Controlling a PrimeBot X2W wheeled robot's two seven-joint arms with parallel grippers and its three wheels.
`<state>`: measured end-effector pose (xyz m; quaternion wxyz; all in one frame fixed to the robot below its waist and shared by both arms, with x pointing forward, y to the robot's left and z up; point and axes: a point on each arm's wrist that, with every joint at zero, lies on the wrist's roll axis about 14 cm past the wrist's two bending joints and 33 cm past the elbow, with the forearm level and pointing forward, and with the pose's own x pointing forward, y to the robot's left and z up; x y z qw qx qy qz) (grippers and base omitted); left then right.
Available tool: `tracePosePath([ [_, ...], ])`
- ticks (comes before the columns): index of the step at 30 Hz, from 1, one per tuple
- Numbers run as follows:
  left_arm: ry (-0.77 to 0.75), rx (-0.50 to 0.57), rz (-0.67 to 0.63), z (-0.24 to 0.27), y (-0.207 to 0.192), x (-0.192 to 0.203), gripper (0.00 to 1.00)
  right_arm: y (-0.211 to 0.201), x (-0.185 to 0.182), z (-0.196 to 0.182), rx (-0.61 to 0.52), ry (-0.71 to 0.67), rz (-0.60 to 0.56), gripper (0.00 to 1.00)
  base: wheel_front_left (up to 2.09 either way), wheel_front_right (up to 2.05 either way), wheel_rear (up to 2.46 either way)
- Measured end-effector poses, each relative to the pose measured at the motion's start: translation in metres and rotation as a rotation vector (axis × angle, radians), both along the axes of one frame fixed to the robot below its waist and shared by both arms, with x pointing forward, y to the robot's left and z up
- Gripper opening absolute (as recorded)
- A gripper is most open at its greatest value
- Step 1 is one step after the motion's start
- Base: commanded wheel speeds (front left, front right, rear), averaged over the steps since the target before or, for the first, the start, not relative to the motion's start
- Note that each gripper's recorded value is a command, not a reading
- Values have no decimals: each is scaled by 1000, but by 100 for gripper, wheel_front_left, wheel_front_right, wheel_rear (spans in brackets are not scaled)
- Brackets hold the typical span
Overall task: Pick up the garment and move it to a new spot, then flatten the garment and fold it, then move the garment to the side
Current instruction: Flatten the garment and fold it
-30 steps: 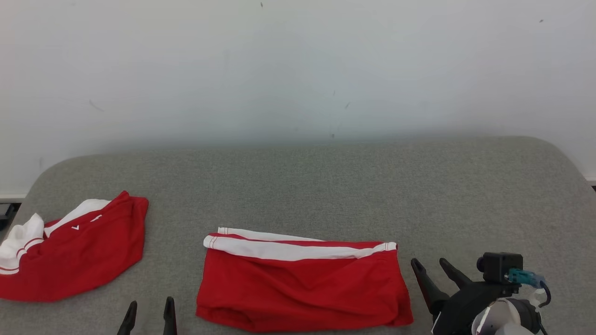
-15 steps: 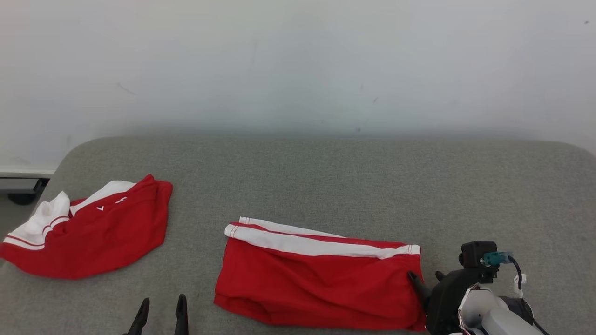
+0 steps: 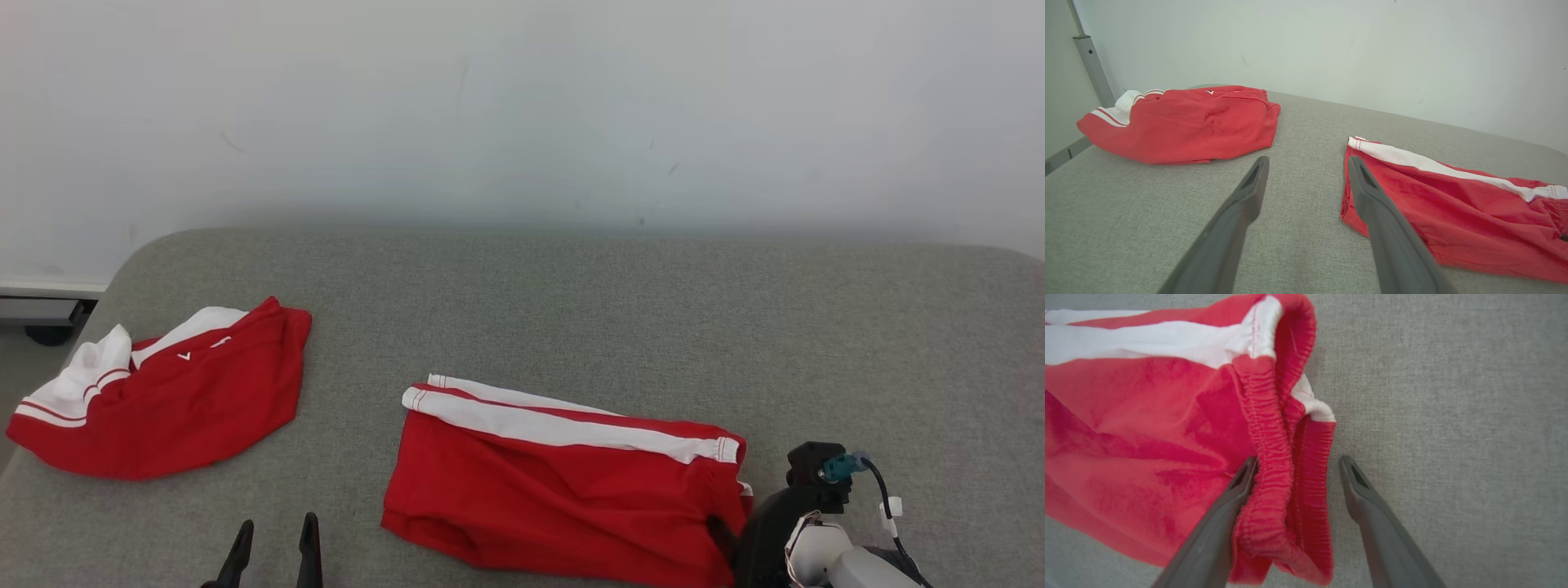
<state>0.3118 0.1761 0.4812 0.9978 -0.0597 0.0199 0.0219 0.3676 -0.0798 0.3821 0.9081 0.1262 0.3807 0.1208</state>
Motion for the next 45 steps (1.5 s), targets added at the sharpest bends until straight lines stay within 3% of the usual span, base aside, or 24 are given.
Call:
tracePosePath([
  [4, 6, 0, 1, -1, 1, 1, 100, 1, 0, -3, 8, 20, -1, 100, 0, 0, 0],
  [5, 6, 0, 1, 0, 1, 1, 100, 3, 0, -2, 16, 22, 1, 45, 0, 0, 0],
  [6, 5, 0, 1, 0, 1, 2, 100, 5, 1, -2, 22, 23, 1, 3, 0, 0, 0],
  [7, 6, 0, 2, 0, 1, 2, 100, 6, 1, -2, 27, 24, 3, 0, 0, 0, 0],
  [15, 9, -1, 12, -1, 4, 2, 100, -2, 8, 2, 37, 8, 0, 0, 0, 0, 0],
  [22, 1, -5, -1, 1, 0, 6, 100, -89, 23, 11, -82, -40, -109, 0, 0, 0, 0],
  [28, -2, -10, -27, 3, -9, 10, 100, -115, 26, 23, -93, -70, -124, 0, 0, 0, 0],
  [35, 2, -16, -62, 3, -21, 12, 100, -100, 22, 35, 103, -20, -133, 0, 0, 0, 0],
  [37, -1, -19, -69, 3, -24, 11, 100, -73, 19, 42, 225, 28, -96, 0, 0, 0, 0],
  [45, 9, -37, -74, 1, -30, 5, 100, -10, 17, 76, 425, 76, 43, 0, 0, 0, 0],
])
